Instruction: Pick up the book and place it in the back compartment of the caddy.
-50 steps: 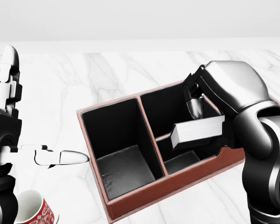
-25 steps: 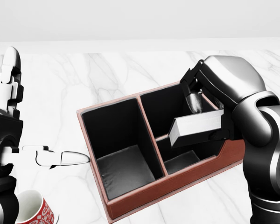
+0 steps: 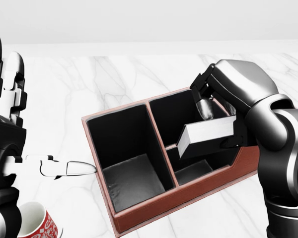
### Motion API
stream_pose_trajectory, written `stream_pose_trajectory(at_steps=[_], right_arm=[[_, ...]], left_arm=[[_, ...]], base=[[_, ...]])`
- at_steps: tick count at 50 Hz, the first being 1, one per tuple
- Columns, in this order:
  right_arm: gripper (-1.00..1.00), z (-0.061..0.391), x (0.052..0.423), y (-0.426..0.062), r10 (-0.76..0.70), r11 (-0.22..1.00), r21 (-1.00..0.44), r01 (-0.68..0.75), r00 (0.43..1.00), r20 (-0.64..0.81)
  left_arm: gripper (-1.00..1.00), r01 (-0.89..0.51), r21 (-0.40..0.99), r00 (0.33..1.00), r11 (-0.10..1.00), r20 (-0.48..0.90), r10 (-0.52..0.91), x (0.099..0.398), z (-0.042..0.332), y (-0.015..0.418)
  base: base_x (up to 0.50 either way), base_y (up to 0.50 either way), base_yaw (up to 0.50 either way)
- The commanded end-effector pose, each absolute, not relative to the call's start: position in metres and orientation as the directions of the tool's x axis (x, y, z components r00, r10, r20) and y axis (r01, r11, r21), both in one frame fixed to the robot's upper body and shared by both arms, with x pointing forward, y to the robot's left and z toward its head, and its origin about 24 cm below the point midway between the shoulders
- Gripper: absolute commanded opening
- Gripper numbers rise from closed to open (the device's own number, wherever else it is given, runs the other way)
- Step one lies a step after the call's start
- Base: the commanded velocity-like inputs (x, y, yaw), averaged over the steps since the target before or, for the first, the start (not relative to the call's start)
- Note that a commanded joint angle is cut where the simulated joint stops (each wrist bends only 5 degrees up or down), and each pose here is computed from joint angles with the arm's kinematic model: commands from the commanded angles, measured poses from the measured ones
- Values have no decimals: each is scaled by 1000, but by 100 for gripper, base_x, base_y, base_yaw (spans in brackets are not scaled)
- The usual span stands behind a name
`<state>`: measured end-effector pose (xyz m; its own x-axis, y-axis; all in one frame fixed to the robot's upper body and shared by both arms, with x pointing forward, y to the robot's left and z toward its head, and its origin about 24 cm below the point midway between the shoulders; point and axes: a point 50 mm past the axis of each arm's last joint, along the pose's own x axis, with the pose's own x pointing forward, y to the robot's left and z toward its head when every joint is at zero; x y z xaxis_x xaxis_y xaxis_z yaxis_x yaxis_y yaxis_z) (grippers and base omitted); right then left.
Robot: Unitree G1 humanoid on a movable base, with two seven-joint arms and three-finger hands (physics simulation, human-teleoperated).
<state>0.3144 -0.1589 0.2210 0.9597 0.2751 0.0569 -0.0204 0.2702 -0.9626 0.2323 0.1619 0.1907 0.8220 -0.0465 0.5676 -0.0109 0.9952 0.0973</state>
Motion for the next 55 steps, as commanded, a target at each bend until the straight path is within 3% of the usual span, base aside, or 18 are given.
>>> stream_pose_trajectory(at_steps=[1, 55], right_arm=[[-100, 218, 317, -161, 272, 282, -959, -36, 961, 44], [-100, 203, 349, -164, 269, 306, -935, -179, 958, -96]], left_arm=[[100, -10, 99, 828, 995, 559, -47, 233, 189, 162], [100, -11, 102, 826, 995, 562, -49, 232, 189, 161]], base=[[0, 0, 0], [0, 0, 0]])
